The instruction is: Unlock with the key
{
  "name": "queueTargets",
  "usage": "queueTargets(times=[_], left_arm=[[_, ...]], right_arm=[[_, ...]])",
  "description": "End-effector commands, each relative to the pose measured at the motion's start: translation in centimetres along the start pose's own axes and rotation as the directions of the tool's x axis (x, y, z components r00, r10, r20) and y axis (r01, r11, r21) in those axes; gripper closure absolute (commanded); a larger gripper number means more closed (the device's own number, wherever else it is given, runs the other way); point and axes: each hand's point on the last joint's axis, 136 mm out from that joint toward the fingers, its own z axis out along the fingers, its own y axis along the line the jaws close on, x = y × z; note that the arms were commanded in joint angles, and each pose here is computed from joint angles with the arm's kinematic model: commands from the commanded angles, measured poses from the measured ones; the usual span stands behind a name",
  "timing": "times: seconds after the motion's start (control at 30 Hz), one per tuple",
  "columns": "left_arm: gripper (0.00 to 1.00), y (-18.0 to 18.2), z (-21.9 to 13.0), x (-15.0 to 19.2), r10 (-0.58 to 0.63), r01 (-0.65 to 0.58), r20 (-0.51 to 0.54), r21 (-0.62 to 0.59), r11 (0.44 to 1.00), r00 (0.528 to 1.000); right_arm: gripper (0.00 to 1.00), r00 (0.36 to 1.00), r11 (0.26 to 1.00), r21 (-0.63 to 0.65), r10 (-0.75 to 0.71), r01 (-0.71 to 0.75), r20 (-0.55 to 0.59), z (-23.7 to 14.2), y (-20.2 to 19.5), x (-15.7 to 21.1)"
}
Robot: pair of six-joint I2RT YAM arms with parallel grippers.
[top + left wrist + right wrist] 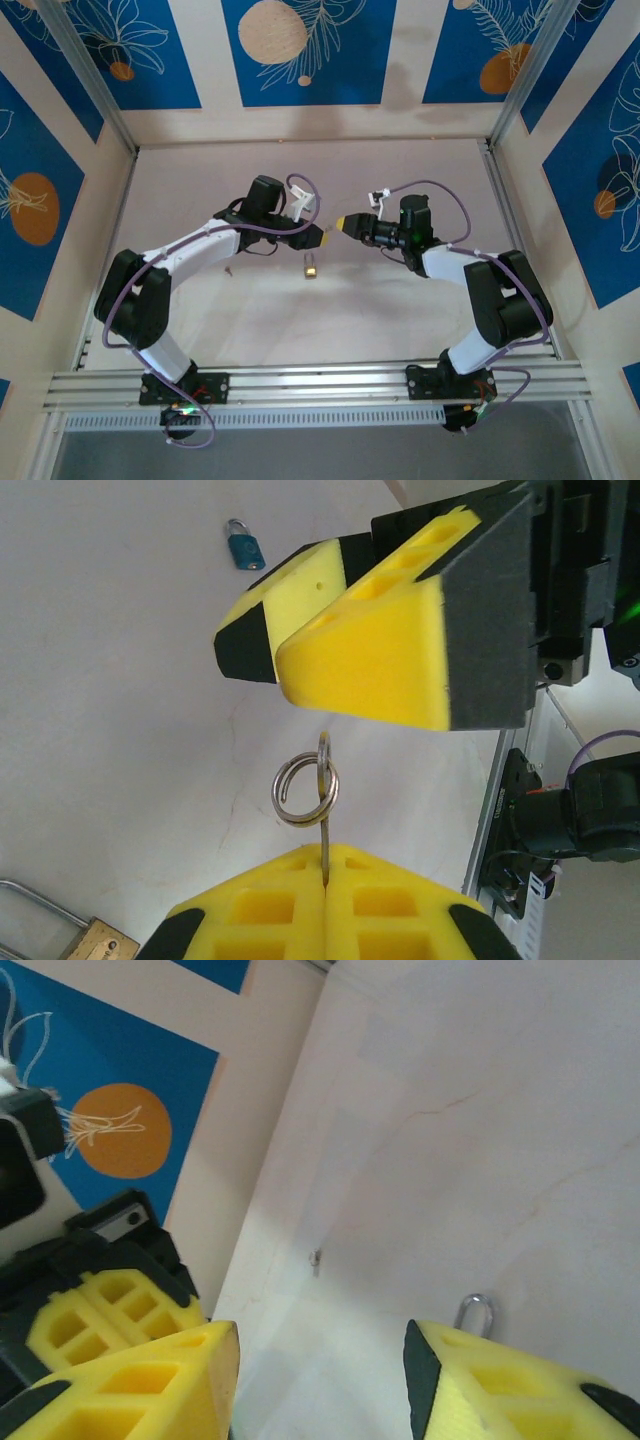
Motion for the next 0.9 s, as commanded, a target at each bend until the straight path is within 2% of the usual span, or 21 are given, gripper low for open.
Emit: queueTargets(times=[0.0, 0.17, 0.27, 0.63, 0.87], left_arm=[[1.00, -0.1, 0.3, 0.1, -0.017, 0.017, -0.005, 0.037, 0.999, 1.000], [1.00, -0.1, 0.4, 0.1, -0.023, 0.023, -0.006, 0.046, 0.999, 1.000], [1.00, -0.2, 0.3, 0.1, -0.018, 0.018, -0.004, 0.044, 0.999, 1.000], [1.00, 0.0, 0.3, 0.2, -0.031, 0.031, -0.010, 0.046, 0.998, 0.999], [1.00, -0.3, 0.4, 0.1, -0.040, 0.041, -0.006, 0.069, 0.997, 0.999]], right_arm=[[0.51, 1.000, 0.990, -0.137, -0.022, 0.023, 0.010, -0.3, 2.8, -0.3], [0.52, 1.000, 0.969, -0.245, 0.021, -0.023, -0.010, 0.2, 3.4, -0.3], [0.57, 0.999, 0.962, -0.269, 0.041, -0.048, -0.031, 0.7, 3.1, 0.0], [0.60, 0.998, 0.962, -0.270, 0.034, -0.047, -0.051, 0.5, 2.8, 1.7], [0.63, 0.998, 0.956, -0.291, 0.018, -0.035, -0.061, 1.0, 3.4, 1.5]])
